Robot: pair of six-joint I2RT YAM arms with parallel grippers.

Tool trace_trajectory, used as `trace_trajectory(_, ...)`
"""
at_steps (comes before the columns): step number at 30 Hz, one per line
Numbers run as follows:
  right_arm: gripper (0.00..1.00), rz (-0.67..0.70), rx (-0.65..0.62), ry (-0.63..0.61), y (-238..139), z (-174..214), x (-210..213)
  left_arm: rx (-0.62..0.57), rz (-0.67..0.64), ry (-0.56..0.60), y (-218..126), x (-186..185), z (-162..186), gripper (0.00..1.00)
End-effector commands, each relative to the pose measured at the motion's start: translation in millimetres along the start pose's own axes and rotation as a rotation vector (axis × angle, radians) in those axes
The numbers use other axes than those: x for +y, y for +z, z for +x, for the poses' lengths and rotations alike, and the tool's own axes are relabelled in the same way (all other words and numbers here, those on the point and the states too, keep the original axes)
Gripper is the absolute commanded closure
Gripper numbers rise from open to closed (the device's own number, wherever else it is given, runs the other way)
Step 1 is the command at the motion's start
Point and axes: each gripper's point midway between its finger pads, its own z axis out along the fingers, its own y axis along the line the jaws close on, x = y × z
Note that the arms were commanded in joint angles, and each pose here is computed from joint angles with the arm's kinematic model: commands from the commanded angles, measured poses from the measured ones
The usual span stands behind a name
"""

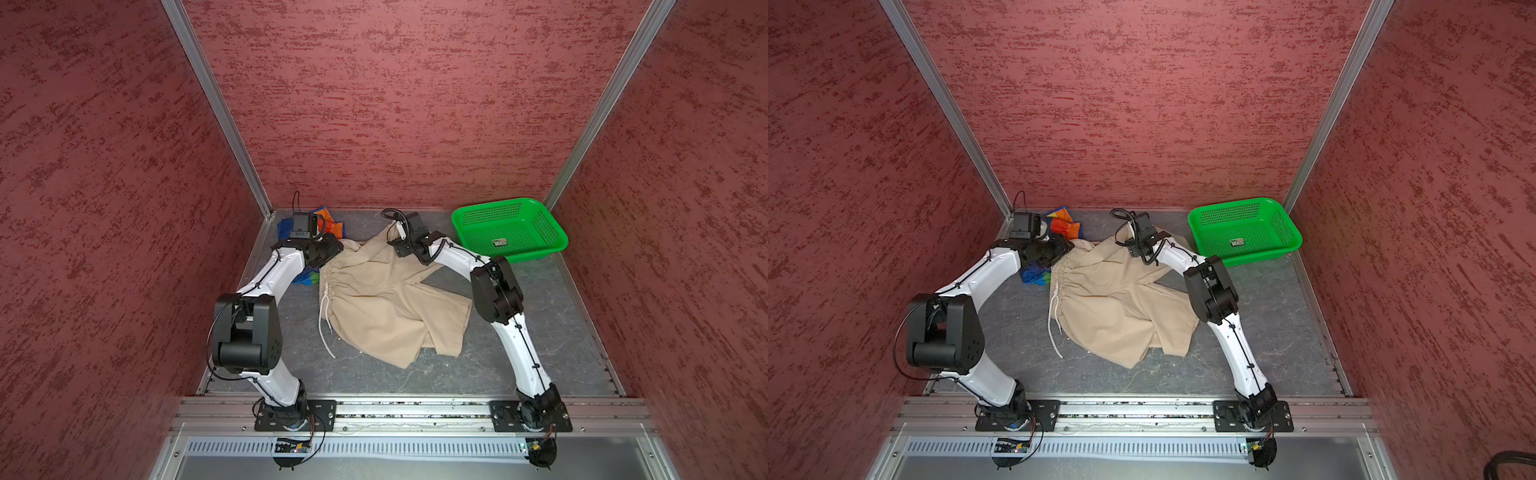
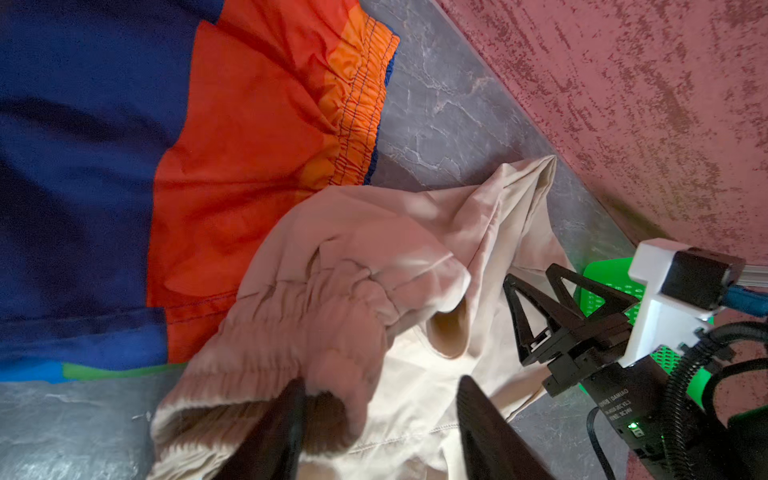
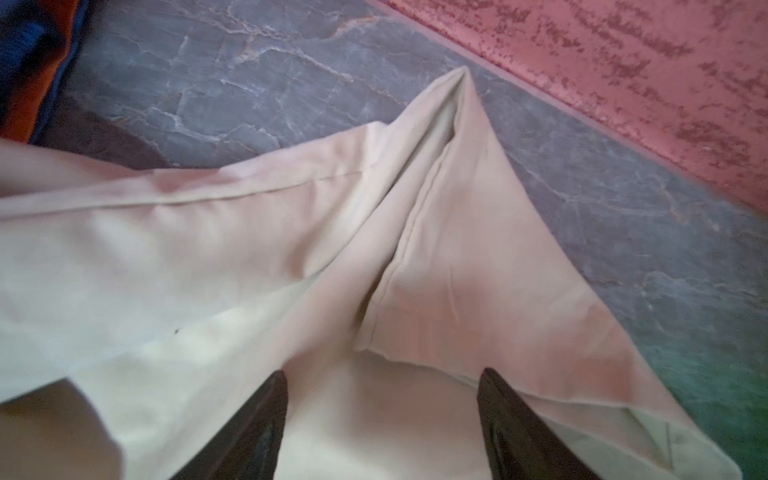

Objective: Fold and stack the shorts

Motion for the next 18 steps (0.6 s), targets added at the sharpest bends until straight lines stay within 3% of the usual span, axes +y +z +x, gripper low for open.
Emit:
trace_trajectory(1, 0.32, 0.064, 0.007, -0.022, 16.6, -1.5, -14.1, -0.025, 0.011, 0.021, 4.4, -6.2, -11.4, 0.54)
trace_trajectory(9, 0.50, 0.048, 0.034, 0.048, 34.3, 7.5, -28.7, -0.035, -0.035, 0.024, 11.4, 3.1, -21.3, 0.93)
trace_trajectory(11, 0.62, 0.048, 0.038, 0.070, 34.2, 8.3, -34.8, -0.038, -0.048, 0.022, 11.5, 6.8, -23.6, 0.98)
trace_trajectory(12, 0.73, 0.046, 0.039, 0.080, 34.1, 8.6, -38.3, -0.041, -0.055, 0.019, 11.4, 9.9, -25.0, 1.00)
trace_trajectory(15, 0.93, 0.050, 0.035, 0.115, 31.0, 6.0, -51.3, -0.052, -0.066, 0.010, 9.6, 16.1, -29.7, 1.00)
trace_trajectory(18, 0.99, 0.064, 0.002, 0.147, 20.0, -6.9, -68.6, -0.061, -0.086, -0.001, 7.6, 25.3, -32.9, 1.00)
